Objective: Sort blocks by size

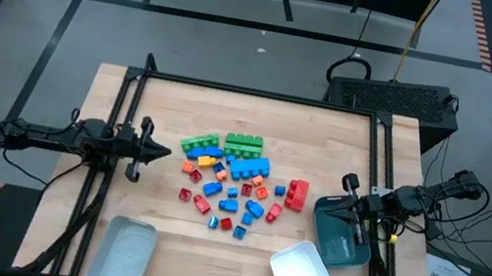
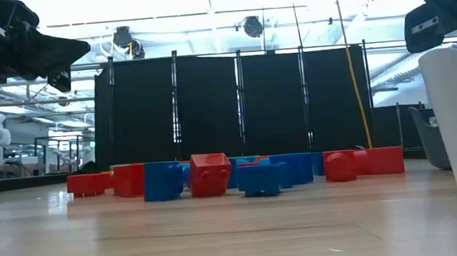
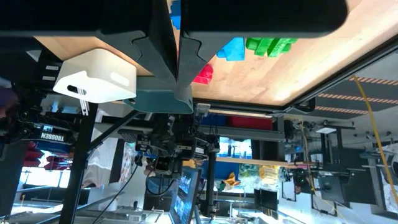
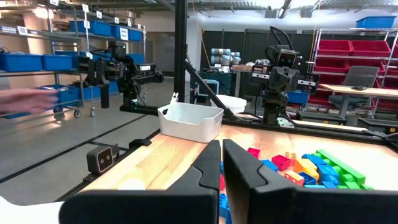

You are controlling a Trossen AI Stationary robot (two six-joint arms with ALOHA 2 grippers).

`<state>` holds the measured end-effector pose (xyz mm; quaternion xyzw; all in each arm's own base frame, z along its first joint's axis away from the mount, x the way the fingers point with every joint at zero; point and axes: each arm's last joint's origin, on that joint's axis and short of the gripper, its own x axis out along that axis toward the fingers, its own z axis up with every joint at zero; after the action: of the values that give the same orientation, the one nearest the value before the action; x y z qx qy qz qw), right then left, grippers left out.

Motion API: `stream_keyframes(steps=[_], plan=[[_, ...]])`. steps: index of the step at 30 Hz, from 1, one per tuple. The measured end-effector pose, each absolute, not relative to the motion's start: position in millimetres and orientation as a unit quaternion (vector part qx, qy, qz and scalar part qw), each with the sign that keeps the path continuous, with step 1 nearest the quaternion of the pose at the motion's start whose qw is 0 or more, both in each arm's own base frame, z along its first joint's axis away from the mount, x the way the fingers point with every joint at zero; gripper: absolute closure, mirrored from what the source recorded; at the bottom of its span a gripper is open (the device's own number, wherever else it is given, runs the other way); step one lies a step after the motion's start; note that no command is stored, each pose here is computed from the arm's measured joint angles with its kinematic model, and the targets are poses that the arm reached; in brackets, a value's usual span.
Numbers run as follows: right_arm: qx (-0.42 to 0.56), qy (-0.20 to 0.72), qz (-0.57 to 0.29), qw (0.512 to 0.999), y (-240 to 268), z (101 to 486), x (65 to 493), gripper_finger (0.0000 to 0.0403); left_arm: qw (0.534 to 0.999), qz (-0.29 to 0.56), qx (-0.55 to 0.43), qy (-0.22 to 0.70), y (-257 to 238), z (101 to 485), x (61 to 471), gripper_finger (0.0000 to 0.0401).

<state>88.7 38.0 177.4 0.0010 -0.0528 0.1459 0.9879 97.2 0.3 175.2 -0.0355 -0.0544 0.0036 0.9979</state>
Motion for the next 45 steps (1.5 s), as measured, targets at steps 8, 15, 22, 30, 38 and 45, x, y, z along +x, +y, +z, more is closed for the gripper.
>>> stream_keyframes(steps=[8, 15, 22, 30, 38, 45], plan=[[0.001, -0.053, 0.146, 0.988, 38.0, 177.4, 88.7, 0.0403, 0.998, 0.004, -0.036, -0.054, 0.3, 175.2, 97.2, 0.0386], [0.018, -0.051, 0.147, 0.988, 38.0, 177.5, 88.7, 0.0403, 0.998, 0.004, -0.033, -0.057, 0.3, 175.6, 97.2, 0.0386], [0.097, -0.051, 0.151, 0.982, 37.8, 179.8, 88.4, 0.0403, 0.997, 0.003, -0.035, -0.064, 0.3, 177.0, 97.0, 0.0386], [0.109, -0.098, 0.153, 0.977, 37.1, 189.3, 86.9, 0.0403, 0.997, 0.006, 0.003, -0.082, 0.3, 180.6, 96.5, 0.0386], [0.133, -0.099, 0.144, 0.976, 36.3, 189.8, 86.9, 0.0403, 0.996, 0.009, 0.015, -0.089, 0.4, 181.9, 96.3, 0.0386], [0.101, -0.138, 0.139, 0.975, 35.5, 196.3, 85.4, 0.0403, 0.978, 0.118, -0.039, -0.166, 7.1, 201.2, 90.4, 0.0386]])
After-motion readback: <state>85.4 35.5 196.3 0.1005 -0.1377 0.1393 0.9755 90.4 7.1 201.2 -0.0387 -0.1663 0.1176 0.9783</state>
